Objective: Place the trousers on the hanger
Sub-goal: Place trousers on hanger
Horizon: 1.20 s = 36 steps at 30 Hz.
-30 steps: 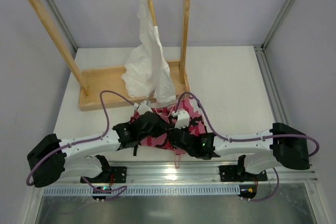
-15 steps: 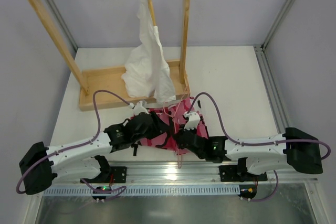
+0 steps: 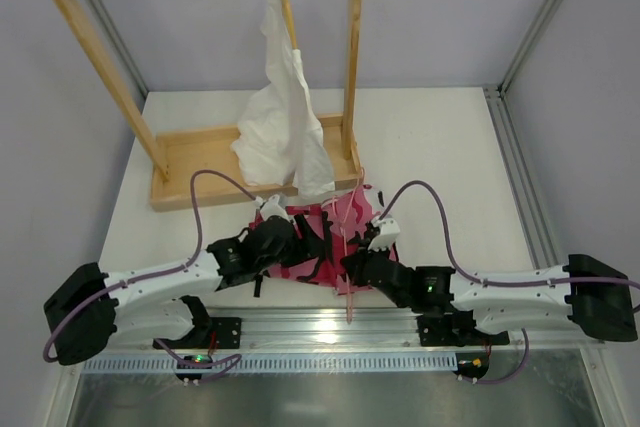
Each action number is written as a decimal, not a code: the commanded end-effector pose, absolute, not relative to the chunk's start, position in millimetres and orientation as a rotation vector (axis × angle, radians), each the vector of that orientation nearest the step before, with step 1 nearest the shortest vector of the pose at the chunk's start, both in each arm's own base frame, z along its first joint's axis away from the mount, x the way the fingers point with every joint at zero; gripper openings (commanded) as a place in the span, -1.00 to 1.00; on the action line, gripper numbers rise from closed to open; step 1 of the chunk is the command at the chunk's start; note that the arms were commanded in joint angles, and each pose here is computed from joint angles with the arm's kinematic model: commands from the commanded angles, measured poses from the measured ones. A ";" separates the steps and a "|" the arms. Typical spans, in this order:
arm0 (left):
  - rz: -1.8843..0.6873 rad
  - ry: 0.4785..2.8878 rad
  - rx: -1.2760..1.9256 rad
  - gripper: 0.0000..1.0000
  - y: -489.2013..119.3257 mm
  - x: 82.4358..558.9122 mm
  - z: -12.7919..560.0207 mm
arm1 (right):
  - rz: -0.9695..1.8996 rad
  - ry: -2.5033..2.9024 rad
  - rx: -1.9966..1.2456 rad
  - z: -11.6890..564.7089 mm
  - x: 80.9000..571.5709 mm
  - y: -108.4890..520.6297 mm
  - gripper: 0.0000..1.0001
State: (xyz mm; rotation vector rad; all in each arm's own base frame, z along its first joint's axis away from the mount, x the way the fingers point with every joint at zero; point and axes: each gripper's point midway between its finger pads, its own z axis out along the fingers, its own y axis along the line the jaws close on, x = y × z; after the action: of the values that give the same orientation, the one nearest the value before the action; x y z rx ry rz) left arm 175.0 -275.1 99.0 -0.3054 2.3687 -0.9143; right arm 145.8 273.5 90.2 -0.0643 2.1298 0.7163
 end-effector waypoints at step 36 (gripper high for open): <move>-1.132 2.461 -0.161 -0.99 -350.1 200.7 63.5 | 0.720 2.093 0.128 84.3 148.5 209.4 -0.21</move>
State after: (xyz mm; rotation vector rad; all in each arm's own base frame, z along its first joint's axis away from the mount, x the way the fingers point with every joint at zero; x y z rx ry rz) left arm 197.0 -334.9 49.5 -0.1781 2.4973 -1.0360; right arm 139.6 224.6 83.4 0.0796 2.1063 0.8165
